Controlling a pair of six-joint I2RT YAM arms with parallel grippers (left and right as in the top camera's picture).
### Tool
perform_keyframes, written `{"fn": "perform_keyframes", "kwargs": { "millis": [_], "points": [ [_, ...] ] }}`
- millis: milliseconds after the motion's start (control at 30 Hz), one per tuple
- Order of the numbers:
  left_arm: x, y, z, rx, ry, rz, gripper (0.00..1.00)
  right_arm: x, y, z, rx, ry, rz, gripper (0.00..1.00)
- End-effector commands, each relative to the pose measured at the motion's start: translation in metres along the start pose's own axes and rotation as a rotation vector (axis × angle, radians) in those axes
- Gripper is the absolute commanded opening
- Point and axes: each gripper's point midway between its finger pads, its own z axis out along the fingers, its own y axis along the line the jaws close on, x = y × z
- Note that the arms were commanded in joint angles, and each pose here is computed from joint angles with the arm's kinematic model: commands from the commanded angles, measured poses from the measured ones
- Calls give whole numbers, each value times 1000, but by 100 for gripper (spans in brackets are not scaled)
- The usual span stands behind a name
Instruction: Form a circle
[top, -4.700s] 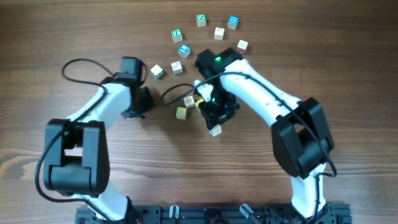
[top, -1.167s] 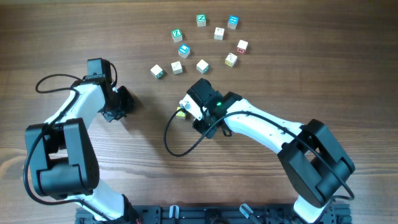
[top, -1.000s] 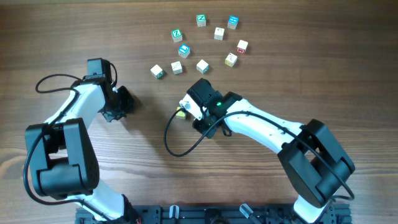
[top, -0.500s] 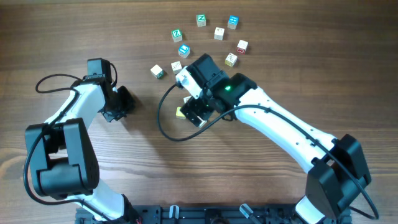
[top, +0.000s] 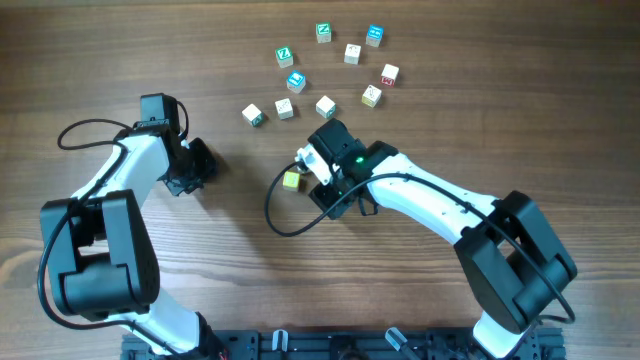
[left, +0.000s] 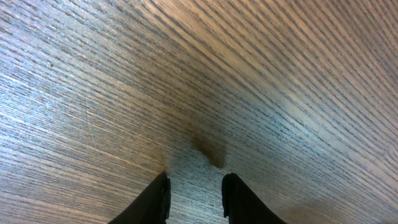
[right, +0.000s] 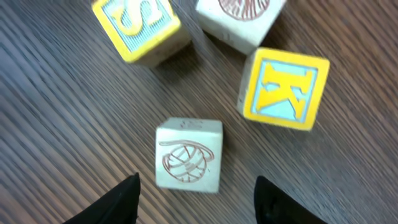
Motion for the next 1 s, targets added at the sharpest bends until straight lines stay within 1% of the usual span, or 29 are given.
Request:
{"fn": "perform_keyframes", "kwargs": {
  "millis": [0,67,100,167,233,367,500,600,633,700,767,833,967],
  "points": [
    [4,-2,0,16,13,-7,30,5,6,15,-36,20,-4,49],
    [4,-2,0,16,13,-7,30,7,5,21,-34,33,-2,44],
    [4,-2,0,16,13,-7,30,8,4,22,-35,37,-1,42],
    [4,-2,0,16,13,-7,30,9,4,23,-36,41,1,34],
    [4,-2,0,16,13,-7,30,9,4,23,-35,41,0,29],
    [4,-2,0,16,13,-7,30,10,2,23,-22,44,-18,28],
    [4,-2,0,16,13,-7,31,11,-9,23,42,52,-21,29],
    [4,-2,0,16,13,-7,31,11,-9,23,43,52,-22,30],
    [4,-2,0,16,13,-7,31,11,-10,23,44,53,-25,34],
    [4,-2,0,16,13,-7,31,11,-11,23,50,54,-47,48],
    [4,-2,0,16,13,-7,31,11,-11,23,50,53,-46,51],
    [4,-2,0,16,13,-7,31,11,-11,23,50,53,-46,56],
    [4,-2,0,16,13,-7,31,9,-14,23,70,46,-46,57]
  ]
}}
